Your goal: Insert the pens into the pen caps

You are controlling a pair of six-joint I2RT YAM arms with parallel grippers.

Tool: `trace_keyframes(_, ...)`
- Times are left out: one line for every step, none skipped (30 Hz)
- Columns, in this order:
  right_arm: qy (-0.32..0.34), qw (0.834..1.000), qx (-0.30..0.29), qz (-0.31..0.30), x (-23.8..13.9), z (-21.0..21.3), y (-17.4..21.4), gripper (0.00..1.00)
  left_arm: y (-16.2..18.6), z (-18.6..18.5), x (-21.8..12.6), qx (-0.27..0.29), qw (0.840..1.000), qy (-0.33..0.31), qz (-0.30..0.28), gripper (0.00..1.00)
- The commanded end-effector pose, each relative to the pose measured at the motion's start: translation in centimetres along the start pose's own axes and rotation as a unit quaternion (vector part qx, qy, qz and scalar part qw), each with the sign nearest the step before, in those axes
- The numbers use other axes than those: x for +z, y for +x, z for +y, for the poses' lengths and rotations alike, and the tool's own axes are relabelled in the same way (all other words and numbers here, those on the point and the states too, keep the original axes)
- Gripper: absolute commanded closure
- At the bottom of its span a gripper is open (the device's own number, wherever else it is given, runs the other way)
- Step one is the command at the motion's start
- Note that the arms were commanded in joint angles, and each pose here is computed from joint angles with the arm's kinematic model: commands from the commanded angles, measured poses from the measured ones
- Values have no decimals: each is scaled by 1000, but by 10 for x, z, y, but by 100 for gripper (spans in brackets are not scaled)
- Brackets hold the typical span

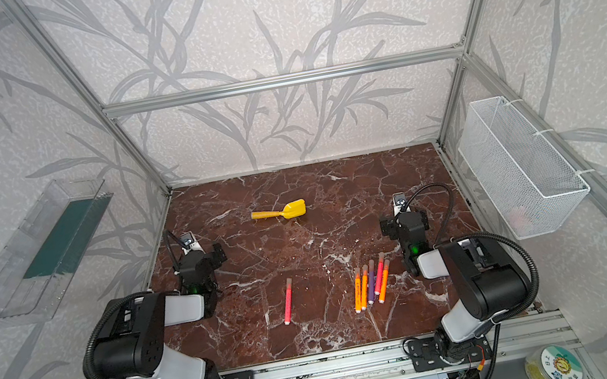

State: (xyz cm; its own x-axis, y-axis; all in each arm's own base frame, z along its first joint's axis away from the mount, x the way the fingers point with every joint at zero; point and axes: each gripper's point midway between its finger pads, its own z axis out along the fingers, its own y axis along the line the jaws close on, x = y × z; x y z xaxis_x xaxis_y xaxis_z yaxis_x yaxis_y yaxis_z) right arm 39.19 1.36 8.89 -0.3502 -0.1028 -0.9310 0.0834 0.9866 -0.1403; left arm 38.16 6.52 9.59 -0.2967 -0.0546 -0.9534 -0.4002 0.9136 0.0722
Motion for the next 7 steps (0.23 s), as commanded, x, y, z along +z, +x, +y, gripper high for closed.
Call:
trace_keyframes(-1, 1000, 2, -13, 0, 1, -6, 1, -6, -1, 1, -7, 1000, 5, -15, 1)
trace_keyframes(-2, 1000, 2, -10, 0, 2, -5, 1, -6, -1, 0, -8, 1000, 5, -14, 1)
trace_keyframes(-3, 1000, 1, -6, 0, 2, -5, 1, -4, -1, 0, -8, 1000, 4, -8, 1)
trace_keyframes(-3, 1000, 2, -2, 1, 2, -5, 1, -4, -1, 0, -8, 1000, 4, -9, 1)
trace_keyframes(-3, 1000, 2, 0, 1, 2, -5, 1, -6, -1, 0, -8, 1000, 5, -15, 1)
trace_keyframes(-3, 1000, 2, 1, 1, 2, -4, 1, -6, -1, 0, -8, 1000, 5, -14, 1)
trace_keyframes(-3, 1000, 2, 0, 1, 2, -5, 1, -5, -1, 0, -8, 1000, 5, -10, 1)
